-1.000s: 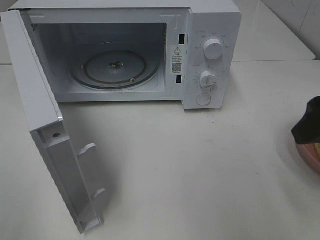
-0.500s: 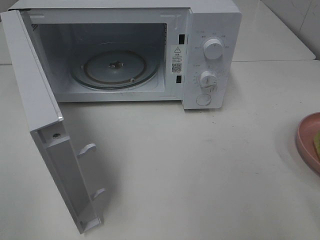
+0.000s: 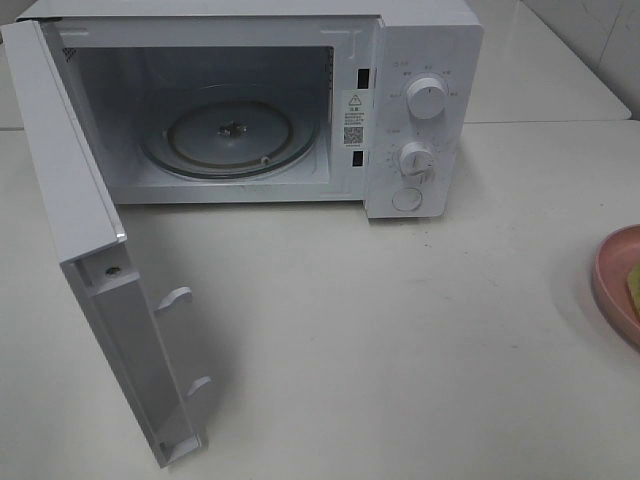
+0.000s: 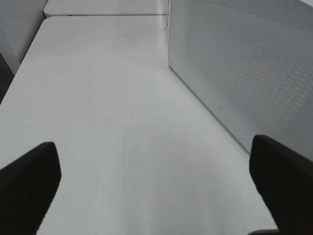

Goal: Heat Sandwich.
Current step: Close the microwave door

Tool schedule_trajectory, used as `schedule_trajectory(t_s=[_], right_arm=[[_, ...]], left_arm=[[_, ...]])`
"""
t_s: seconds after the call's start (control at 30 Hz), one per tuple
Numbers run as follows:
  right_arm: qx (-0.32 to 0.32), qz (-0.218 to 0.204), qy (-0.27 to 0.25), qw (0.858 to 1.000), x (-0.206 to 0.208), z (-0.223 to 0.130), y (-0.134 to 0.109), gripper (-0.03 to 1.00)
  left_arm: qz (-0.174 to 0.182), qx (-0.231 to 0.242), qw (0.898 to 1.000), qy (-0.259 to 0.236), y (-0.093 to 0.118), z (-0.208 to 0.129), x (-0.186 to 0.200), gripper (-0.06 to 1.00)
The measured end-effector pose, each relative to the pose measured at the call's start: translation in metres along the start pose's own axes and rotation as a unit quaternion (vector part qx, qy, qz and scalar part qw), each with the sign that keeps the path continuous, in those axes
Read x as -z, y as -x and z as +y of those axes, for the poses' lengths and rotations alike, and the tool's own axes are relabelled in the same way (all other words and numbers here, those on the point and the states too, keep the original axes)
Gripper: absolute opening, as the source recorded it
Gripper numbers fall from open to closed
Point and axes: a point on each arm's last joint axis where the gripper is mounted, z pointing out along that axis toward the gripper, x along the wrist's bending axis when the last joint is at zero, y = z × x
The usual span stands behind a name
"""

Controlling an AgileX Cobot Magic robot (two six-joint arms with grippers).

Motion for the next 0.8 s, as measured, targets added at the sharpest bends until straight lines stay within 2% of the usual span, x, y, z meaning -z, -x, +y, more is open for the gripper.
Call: schedule_trajectory(t_s=[0.2,0.33,0.63,0.8], right_arm=[[-0.031,-0.043,0.059,0.997,0.01,-0.023,0.004,0.77],[-0.043,-0.054,0.079,0.994,0.01,-0.037,0.004,0.77],[-0.044,-0.057,0.126,0.989,0.018,-0.054,0.001,0.77],[-0.039,-0.057,0.127,0.989,0.019,-0.056,0.001,0.77]], left_arm=[[0.0,0.0,1.0,0.0,0.0,0.0,0.0,0.99],[0.0,0.0,1.0,0.0,0.0,0.0,0.0,0.99],[0.0,0.0,1.0,0.0,0.0,0.0,0.0,0.99],[0.0,0.0,1.0,0.0,0.0,0.0,0.0,0.99]])
